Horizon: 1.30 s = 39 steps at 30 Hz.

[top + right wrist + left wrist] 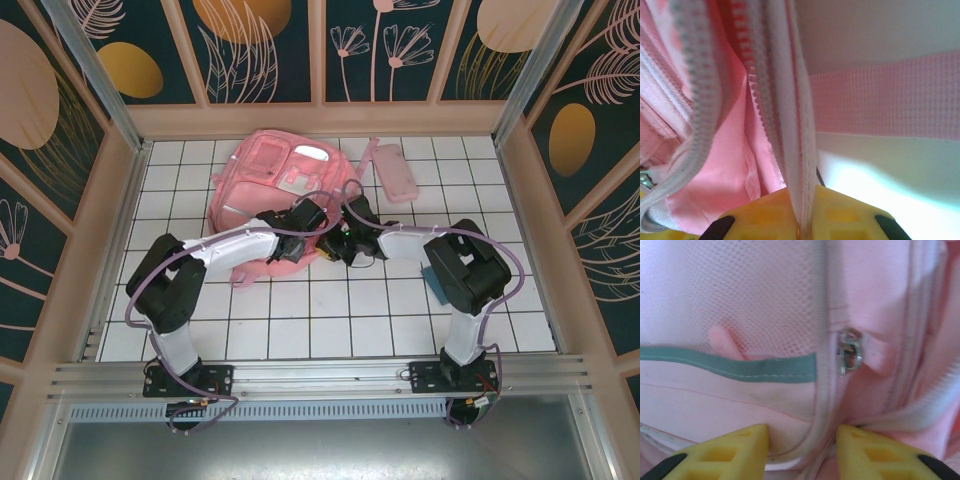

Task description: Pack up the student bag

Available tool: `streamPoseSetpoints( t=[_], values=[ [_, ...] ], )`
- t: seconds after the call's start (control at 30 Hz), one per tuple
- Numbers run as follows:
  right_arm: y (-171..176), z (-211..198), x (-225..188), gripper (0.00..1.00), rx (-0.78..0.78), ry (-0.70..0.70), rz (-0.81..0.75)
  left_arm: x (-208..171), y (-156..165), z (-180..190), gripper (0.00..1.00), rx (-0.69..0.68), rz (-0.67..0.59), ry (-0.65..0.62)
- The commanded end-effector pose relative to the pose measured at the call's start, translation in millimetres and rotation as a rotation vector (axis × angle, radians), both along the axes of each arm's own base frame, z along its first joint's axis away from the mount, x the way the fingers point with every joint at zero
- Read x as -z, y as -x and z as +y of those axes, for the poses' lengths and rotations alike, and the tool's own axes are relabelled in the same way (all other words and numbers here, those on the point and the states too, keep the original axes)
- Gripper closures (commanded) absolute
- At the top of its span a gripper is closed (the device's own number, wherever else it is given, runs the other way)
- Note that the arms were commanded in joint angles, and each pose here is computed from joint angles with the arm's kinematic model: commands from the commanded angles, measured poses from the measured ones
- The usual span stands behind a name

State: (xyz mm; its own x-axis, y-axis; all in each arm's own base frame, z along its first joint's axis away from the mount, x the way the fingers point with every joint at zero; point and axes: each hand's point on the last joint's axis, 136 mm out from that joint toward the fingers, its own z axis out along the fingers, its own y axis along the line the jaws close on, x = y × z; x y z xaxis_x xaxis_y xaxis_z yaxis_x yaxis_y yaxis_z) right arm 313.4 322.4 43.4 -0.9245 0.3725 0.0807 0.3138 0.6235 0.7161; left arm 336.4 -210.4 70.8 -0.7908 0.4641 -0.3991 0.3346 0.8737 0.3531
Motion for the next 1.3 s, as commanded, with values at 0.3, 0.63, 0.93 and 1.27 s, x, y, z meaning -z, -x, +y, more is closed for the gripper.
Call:
streamPoseSetpoints(
  t=[0.3, 0.63, 0.93, 1.27],
  values=[
    [39, 9, -75, 0.99, -0.241, -0.242, -0.292, 1, -16, 12, 0.65, -0.086, -0.052, -0.049],
    [14, -26, -75, 0.96, -0.172, -0.090, -0.442, -87, -10, -30, 0.39, -0.014, -0.075, 0.310],
    [-3, -51, -56, 0.63, -0.146, 0.066, -0.445, -85, 10, 0, 0.23, 0.056, -0.056, 0.388],
    [9, -72, -87, 0.51, 0.025, 0.112, -0.321, -54, 62, -4, 0.28, 0.340, 0.122, 0.366]
  ],
)
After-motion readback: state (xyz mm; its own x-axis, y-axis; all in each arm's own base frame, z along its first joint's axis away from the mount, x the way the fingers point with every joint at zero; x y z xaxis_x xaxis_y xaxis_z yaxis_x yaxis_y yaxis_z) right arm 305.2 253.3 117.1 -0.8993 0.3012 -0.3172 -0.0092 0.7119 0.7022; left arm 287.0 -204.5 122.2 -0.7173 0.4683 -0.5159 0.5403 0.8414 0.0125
